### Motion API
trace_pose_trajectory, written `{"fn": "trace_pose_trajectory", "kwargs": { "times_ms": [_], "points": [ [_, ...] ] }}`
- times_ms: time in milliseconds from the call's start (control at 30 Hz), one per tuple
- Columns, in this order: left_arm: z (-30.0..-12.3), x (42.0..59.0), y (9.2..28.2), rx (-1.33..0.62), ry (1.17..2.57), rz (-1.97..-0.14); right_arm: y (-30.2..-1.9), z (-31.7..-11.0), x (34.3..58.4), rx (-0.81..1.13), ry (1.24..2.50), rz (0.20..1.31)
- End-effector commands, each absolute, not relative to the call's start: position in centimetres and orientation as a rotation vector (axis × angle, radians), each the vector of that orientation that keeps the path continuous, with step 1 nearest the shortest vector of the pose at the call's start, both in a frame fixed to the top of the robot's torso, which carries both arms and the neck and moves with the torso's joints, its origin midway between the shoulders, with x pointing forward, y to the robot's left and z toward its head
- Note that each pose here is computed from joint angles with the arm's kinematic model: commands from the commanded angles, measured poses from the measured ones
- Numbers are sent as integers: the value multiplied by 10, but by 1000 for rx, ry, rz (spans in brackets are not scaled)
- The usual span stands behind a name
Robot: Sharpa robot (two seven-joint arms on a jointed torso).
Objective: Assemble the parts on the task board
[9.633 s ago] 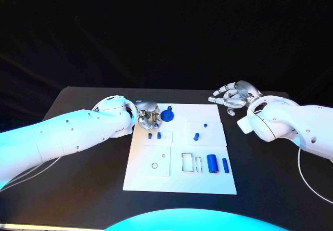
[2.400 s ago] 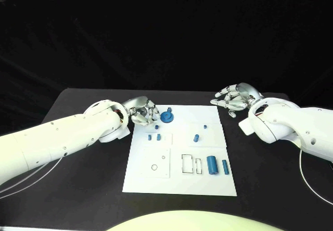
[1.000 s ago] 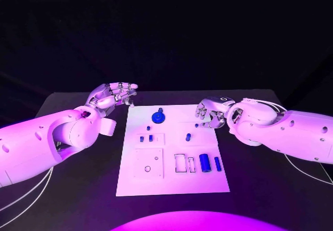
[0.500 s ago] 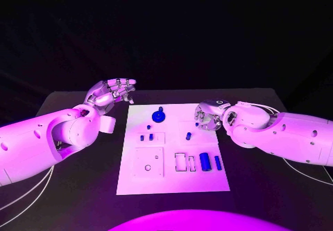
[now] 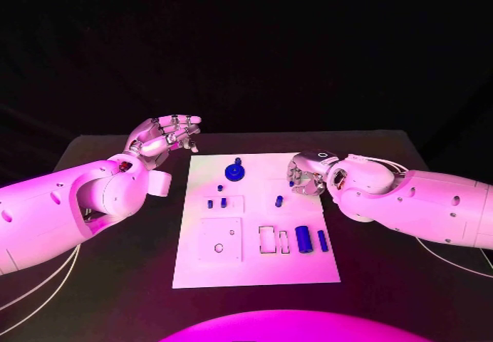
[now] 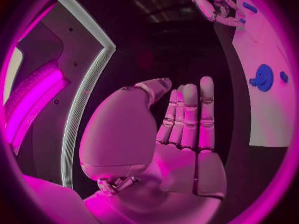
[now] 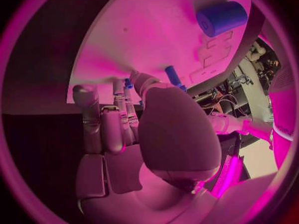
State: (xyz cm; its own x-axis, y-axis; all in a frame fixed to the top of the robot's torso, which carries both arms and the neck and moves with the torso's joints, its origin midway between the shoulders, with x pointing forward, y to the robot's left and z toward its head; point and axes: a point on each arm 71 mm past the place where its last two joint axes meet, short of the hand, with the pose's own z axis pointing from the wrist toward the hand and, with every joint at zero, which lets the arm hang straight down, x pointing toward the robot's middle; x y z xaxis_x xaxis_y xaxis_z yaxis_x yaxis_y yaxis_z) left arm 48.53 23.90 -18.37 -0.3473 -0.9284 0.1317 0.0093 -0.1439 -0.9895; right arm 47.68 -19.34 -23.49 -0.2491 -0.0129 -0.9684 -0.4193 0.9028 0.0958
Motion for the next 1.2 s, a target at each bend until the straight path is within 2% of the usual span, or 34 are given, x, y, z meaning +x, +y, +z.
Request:
{"fn": "trace_pose_trajectory", "kwargs": {
  "times_ms": [33, 1200],
  "points": [
    [-182, 485, 238, -1084, 1358, -1606, -192, -236, 477, -329, 1791, 403],
    [-183, 485, 240, -1057, 1393, -1577, -188, -242, 478, -319, 1806, 394]
  ]
}}
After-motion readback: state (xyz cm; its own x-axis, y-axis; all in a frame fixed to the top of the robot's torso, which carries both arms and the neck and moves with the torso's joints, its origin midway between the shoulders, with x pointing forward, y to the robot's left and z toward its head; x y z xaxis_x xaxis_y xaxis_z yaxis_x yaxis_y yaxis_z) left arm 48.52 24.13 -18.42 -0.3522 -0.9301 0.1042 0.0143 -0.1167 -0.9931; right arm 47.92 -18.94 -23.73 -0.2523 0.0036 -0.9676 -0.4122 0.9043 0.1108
